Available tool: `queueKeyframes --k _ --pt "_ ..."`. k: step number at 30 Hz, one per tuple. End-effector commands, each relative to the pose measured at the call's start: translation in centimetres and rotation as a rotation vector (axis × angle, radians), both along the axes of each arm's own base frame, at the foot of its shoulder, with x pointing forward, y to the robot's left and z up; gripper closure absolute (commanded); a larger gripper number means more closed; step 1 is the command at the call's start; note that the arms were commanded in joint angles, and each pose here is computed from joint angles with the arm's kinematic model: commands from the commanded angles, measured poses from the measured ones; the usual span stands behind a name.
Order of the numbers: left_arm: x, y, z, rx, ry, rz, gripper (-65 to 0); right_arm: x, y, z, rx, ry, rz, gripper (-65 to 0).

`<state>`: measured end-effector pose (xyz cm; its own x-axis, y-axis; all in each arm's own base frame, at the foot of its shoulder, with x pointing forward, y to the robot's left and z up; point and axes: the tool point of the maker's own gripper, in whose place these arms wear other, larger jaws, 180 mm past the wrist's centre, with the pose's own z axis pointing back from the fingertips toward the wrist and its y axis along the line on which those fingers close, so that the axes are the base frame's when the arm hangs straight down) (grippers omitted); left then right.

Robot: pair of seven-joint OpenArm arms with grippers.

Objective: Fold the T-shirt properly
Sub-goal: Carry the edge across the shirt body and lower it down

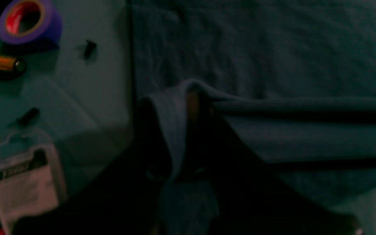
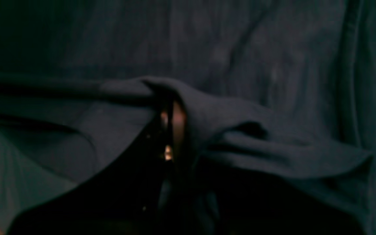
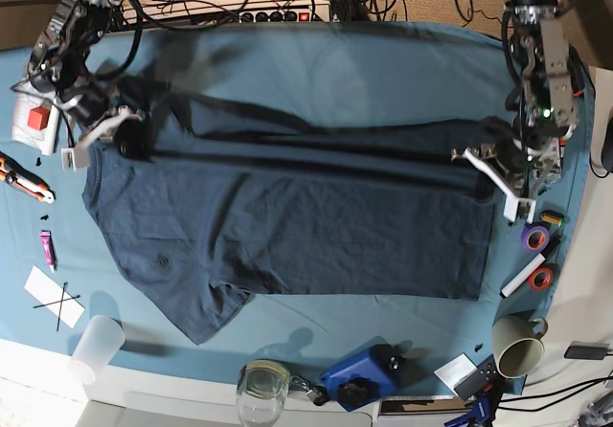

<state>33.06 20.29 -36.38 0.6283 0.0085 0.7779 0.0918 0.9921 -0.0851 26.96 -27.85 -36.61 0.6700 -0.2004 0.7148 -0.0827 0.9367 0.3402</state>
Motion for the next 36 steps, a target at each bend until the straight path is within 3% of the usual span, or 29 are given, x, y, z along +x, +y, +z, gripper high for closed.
queueKeyframes --k 1,6,14,18,23,29,36 --pt "1.6 1.1 1.7 0.024 -0.059 0.022 0.0 1.4 -1.1 1.7 -0.023 -0.057 -0.019 0.0" --pt "3.9 1.9 1.4 0.005 -0.050 0.049 0.0 3.2 -1.4 2.0 -0.028 -0.070 -0.025 0.0" --pt "6.2 2.6 1.5 -0.015 -0.044 0.073 0.0 6.4 0.6 0.8 -0.080 -0.059 0.045 0.0" --pt "6.3 2.6 1.6 -0.010 -0.045 0.073 0.0 8.4 0.9 1.1 -0.121 -0.072 0.064 0.0" --pt "6.2 2.7 1.4 0.000 -0.030 0.073 0.0 10.7 -0.1 2.2 -0.105 -0.085 0.023 0.0" --pt "6.1 2.7 1.4 0.000 -0.028 0.072 0.0 11.7 -1.5 2.3 -0.128 -0.054 0.040 0.0" --pt "6.2 2.8 1.2 -0.003 -0.032 0.075 0.0 12.3 -0.8 2.1 -0.152 -0.072 0.075 0.0"
